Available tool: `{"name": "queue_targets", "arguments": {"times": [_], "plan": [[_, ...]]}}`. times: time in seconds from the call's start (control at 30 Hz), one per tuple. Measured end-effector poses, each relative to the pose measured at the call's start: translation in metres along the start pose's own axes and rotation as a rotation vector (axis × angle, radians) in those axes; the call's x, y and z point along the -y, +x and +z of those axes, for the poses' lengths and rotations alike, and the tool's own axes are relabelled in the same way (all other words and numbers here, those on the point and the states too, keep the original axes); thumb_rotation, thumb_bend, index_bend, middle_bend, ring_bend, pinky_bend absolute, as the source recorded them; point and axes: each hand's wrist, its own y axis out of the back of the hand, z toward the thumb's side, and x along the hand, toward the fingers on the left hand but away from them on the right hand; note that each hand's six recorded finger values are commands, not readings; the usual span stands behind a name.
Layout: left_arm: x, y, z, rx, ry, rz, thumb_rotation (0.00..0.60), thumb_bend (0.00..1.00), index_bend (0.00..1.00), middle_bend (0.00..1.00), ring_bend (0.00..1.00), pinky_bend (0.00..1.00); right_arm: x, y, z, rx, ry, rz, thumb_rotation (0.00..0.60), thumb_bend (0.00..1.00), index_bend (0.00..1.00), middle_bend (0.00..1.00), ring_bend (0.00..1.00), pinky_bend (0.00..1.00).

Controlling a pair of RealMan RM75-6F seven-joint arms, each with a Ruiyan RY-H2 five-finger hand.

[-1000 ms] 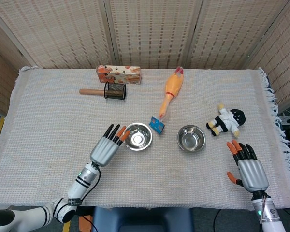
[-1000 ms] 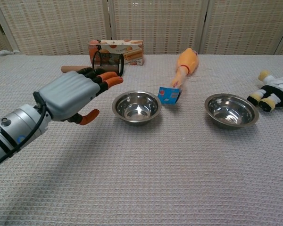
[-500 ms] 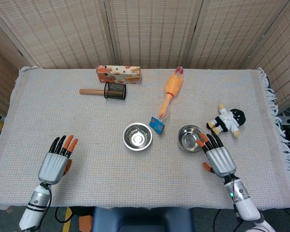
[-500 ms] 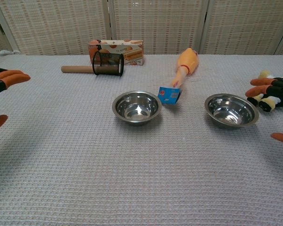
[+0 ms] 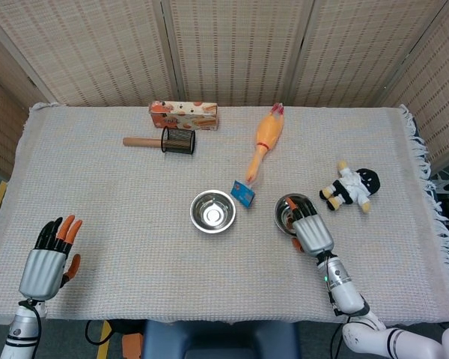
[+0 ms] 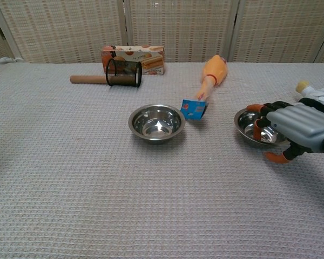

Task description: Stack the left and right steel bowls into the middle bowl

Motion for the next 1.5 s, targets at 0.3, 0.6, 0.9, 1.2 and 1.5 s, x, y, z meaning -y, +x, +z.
{"name": "queue_targets", "arguments": {"times": [0.3, 0.6, 0.9, 1.2, 1.5], "plan": [[-0.002, -0.001, -0.002, 0.003, -0.007, -0.003, 0.600, 0.48, 0.00, 0.00, 0.00, 0.10, -0.015, 0.003, 0.011, -0.024, 0.012, -0.115, 0.600, 0.40, 0.73, 0.03, 0.00, 0.00], [-0.003, 0.000, -0.006, -0.003, -0.017, -0.015, 0.600, 0.48, 0.00, 0.00, 0.00, 0.10, -0.059, 0.002, 0.050, -0.121, -0.035, -0.243, 0.600, 0.40, 0.73, 0.03, 0.00, 0.00], [-0.009, 0.001, -0.012, -0.016, -0.044, -0.013, 0.600, 0.48, 0.00, 0.00, 0.00, 0.10, -0.080, -0.042, 0.120, -0.217, -0.033, -0.257, 0.600, 0.40, 0.71, 0.03, 0.00, 0.00], [-0.015, -0.001, -0.021, -0.035, -0.070, -0.009, 0.600, 0.48, 0.00, 0.00, 0.00, 0.10, -0.054, -0.082, 0.159, -0.206, 0.011, -0.180, 0.600, 0.39, 0.20, 0.02, 0.00, 0.00], [-0.017, -0.003, -0.021, -0.034, -0.065, -0.006, 0.600, 0.48, 0.00, 0.00, 0.00, 0.11, -0.050, -0.073, 0.157, -0.224, -0.020, -0.110, 0.600, 0.10, 0.00, 0.00, 0.00, 0.00]]}}
